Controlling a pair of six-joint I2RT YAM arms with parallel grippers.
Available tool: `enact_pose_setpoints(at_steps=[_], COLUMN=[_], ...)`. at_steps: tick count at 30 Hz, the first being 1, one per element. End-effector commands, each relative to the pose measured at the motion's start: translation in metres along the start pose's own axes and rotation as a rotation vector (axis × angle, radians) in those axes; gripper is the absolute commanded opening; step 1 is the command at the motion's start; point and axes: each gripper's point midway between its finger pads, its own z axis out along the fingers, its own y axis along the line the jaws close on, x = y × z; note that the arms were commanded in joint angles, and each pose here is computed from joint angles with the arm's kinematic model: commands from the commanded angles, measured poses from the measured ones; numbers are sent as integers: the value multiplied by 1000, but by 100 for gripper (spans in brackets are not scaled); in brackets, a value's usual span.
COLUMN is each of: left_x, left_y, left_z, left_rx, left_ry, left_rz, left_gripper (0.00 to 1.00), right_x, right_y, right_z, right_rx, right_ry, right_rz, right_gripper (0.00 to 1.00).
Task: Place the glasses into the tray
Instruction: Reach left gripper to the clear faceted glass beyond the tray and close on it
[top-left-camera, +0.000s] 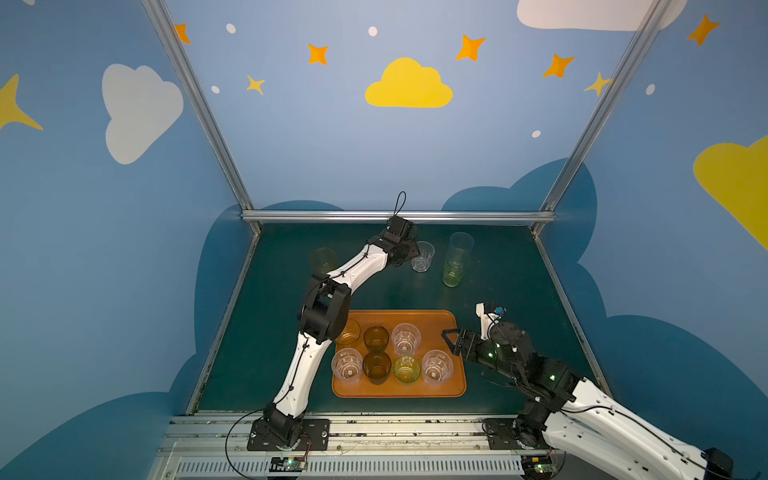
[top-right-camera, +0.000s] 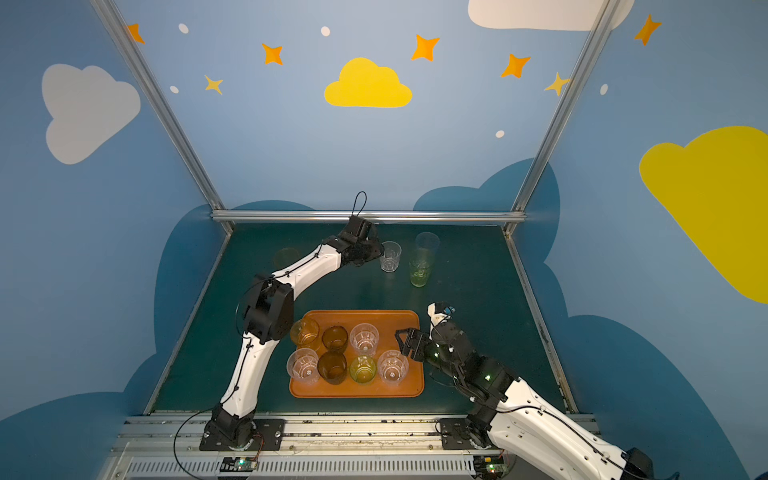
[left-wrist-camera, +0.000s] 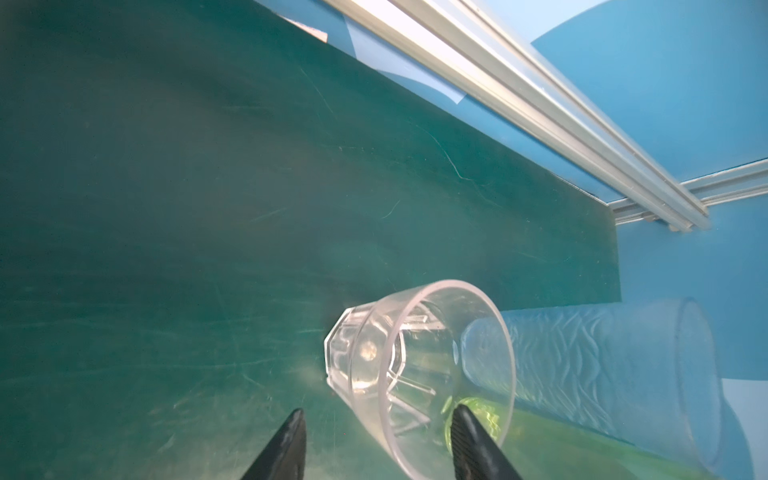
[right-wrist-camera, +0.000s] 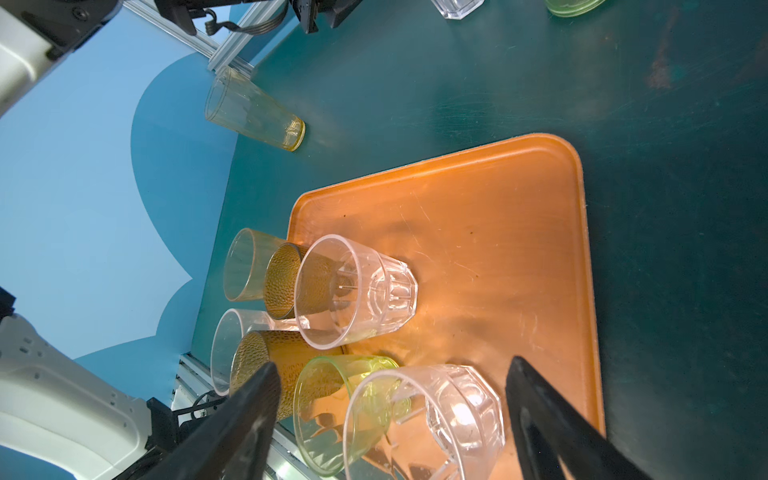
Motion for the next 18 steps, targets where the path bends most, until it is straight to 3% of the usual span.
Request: enact_pose_setpoints(at_steps=[1, 18], left_x=[-4, -7], left_y=[5, 22], left_z=[3, 21], left_rx=[-24, -110], left_ry=[0, -22], left_rz=[-5, 31], left_gripper=[54, 46], right_x=[-3, -2], right_y=[-1, -9], right_z=[-1, -1], right_rx=[2, 31], right_ry=[-18, -22], right_rz=[2, 12], right_gripper=[84, 84])
